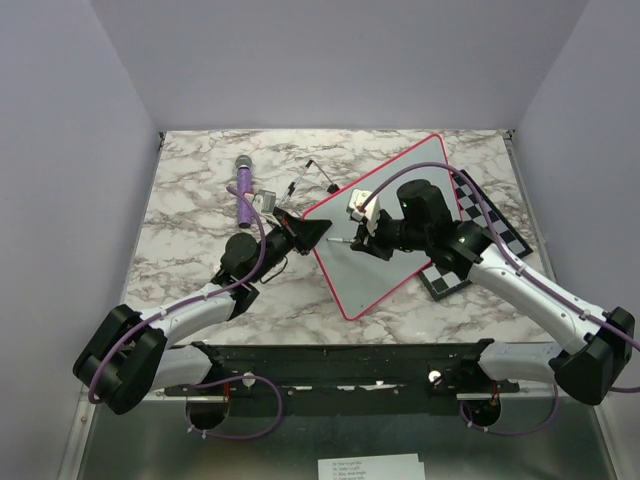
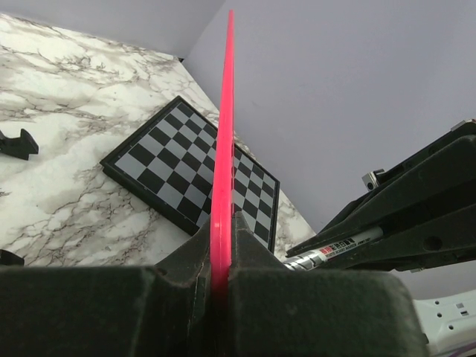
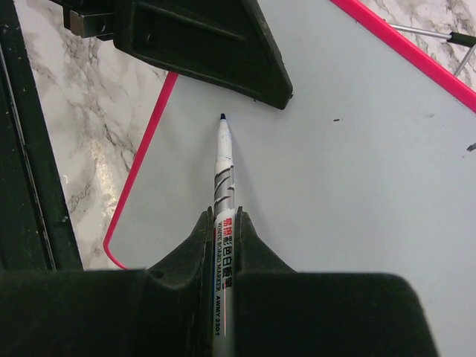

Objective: Write a sentence on the whiteboard

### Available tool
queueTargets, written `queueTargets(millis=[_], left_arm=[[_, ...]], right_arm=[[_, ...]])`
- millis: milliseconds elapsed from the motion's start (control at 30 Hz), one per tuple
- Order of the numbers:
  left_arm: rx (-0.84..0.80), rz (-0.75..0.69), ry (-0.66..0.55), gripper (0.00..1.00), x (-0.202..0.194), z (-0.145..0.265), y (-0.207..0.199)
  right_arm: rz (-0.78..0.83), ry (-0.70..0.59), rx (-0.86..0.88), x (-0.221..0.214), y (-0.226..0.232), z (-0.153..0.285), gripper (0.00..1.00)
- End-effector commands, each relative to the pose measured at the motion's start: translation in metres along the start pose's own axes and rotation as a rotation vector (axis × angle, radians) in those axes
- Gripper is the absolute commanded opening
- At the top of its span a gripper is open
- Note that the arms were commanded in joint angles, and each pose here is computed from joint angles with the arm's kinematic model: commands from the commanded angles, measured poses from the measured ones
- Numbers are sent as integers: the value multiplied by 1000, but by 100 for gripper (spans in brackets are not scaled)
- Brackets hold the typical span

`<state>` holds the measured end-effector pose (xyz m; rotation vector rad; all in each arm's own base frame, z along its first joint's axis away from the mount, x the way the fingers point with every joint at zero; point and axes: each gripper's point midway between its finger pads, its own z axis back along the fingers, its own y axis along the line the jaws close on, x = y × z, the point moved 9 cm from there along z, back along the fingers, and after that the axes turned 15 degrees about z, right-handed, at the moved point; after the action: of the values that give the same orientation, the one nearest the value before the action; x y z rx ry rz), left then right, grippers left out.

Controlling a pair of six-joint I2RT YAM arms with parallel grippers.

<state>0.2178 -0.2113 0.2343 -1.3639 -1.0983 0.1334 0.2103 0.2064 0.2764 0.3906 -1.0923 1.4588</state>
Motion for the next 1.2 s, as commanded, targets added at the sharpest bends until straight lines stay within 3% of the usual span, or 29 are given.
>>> queueTargets(millis=[0, 467, 700, 1167], left_arm=[[-133, -16, -96, 0, 20, -7, -30], [-133, -19, -99, 0, 21, -6, -31], [-128, -22, -99, 0, 20, -6, -29], [-133, -21, -93, 0, 20, -8, -31]], right_arm=[[-15, 48, -86, -5, -4, 2, 0], [-45, 79, -179, -10, -13, 11, 1], [-2, -7, -61, -5, 0, 13, 1], [-17, 3, -12, -2, -4, 4, 0]])
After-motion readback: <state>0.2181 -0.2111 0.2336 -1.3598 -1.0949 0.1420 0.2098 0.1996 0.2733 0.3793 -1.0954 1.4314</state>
